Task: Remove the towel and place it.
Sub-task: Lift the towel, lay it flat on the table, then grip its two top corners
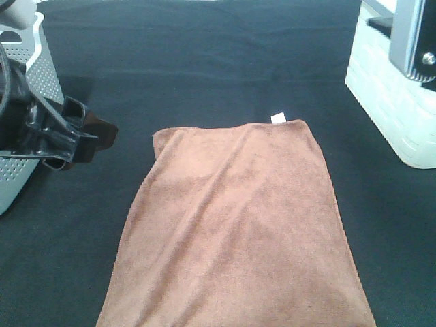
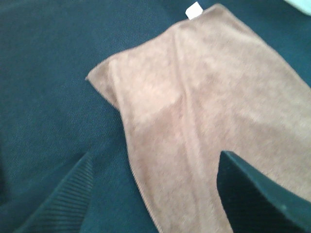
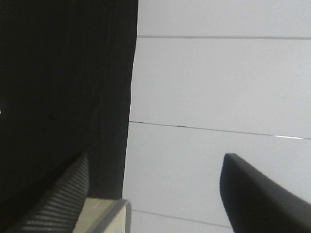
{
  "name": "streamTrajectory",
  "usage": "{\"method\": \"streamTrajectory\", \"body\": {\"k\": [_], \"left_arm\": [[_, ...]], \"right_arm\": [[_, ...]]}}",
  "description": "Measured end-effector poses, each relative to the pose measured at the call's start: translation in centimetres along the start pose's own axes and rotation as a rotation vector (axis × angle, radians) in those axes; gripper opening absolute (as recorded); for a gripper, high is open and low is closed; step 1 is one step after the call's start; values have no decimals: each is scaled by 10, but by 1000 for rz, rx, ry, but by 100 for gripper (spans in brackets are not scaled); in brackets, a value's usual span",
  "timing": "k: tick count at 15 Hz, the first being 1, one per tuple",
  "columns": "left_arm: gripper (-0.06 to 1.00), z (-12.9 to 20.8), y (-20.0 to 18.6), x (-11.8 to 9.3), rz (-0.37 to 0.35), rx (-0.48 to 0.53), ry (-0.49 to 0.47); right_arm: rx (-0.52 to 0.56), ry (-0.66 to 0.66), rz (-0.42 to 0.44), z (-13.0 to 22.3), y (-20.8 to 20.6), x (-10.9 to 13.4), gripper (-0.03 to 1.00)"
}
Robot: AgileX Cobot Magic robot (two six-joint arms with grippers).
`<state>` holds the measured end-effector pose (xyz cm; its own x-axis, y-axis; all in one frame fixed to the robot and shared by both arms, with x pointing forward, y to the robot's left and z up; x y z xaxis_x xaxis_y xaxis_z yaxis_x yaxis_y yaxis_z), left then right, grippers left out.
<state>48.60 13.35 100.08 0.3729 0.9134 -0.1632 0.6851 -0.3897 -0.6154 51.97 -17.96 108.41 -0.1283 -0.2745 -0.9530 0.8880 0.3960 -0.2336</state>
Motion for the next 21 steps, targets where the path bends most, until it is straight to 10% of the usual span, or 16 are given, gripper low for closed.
{"method": "streamTrajectory", "body": {"k": [3, 9, 17, 21], "left_arm": [[68, 3, 0, 2, -14, 17, 4], [68, 3, 0, 4, -26, 19, 28], [68, 2, 0, 5, -30, 15, 46], [68, 2, 0, 5, -30, 14, 46]], "right_arm": [[-2, -72, -8, 0, 2, 2, 69], [264, -1332, -74, 38, -4, -16, 69], [322, -2244, -9, 18, -4, -38, 69], [350, -3008, 4, 0, 0, -36, 69]]}}
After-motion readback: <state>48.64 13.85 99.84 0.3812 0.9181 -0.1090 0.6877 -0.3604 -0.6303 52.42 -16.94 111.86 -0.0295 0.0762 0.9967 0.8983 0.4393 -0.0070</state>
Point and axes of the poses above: a point on each arm's last joint axis where the gripper is mounted, y pointing out along that axis toward the gripper, x along the wrist's bending axis when the last joint is at zero, z = x × y, the point moved 8 cm from there along y, pointing out along that axis toward the gripper, and after that the axes turned 10 degrees about -y, right-handed, at the moved point
